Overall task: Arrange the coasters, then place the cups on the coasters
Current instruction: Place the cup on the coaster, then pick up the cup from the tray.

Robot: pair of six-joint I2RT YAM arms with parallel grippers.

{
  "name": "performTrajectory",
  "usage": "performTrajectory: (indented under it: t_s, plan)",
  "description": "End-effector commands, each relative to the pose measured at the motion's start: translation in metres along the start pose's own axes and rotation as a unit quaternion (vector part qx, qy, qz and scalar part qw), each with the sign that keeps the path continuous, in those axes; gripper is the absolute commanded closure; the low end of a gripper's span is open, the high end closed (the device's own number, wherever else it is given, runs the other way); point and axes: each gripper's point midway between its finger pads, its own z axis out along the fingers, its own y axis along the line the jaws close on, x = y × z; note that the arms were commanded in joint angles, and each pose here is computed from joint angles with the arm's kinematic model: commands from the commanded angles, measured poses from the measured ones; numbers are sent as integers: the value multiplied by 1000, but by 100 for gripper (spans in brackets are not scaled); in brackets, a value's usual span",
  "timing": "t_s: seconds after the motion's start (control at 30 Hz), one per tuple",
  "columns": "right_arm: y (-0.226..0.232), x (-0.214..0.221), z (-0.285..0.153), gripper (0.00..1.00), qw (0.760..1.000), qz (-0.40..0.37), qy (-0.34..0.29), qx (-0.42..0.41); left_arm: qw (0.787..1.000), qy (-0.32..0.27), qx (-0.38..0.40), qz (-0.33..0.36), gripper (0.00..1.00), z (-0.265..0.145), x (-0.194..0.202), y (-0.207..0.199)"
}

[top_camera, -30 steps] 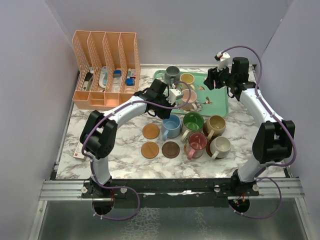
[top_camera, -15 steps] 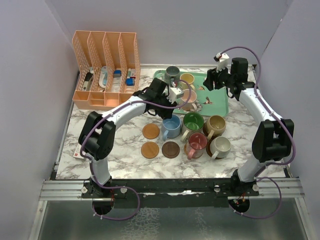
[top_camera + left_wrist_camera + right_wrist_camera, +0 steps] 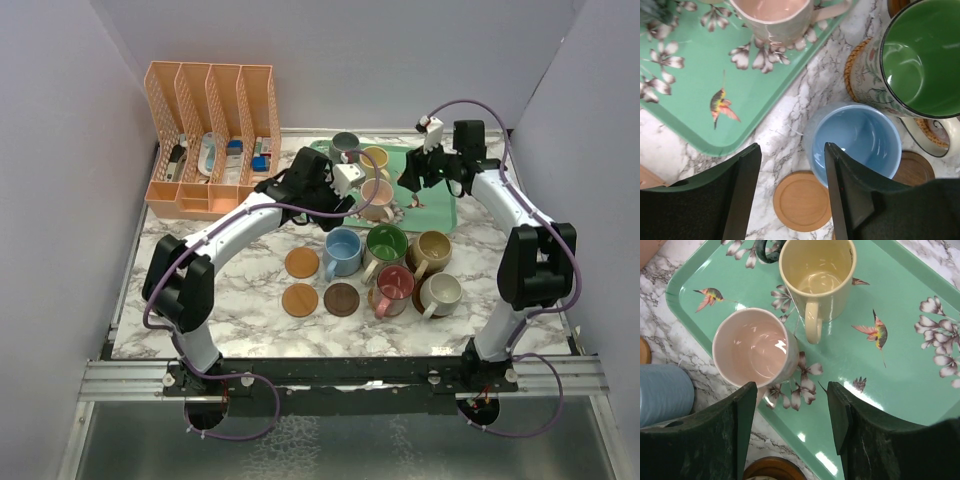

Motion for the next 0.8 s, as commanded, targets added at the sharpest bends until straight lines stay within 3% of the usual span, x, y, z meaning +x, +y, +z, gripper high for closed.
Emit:
performTrajectory:
  t_s: [0.0,0.77]
  plan:
    - [7,-3,7,41,999,-5,9,-32,998,-39,-53,21,42,-25,-25,14]
    - [29,20,60,49,995,35,66,-60,996,-59,-68,24,40,-42,-32,17]
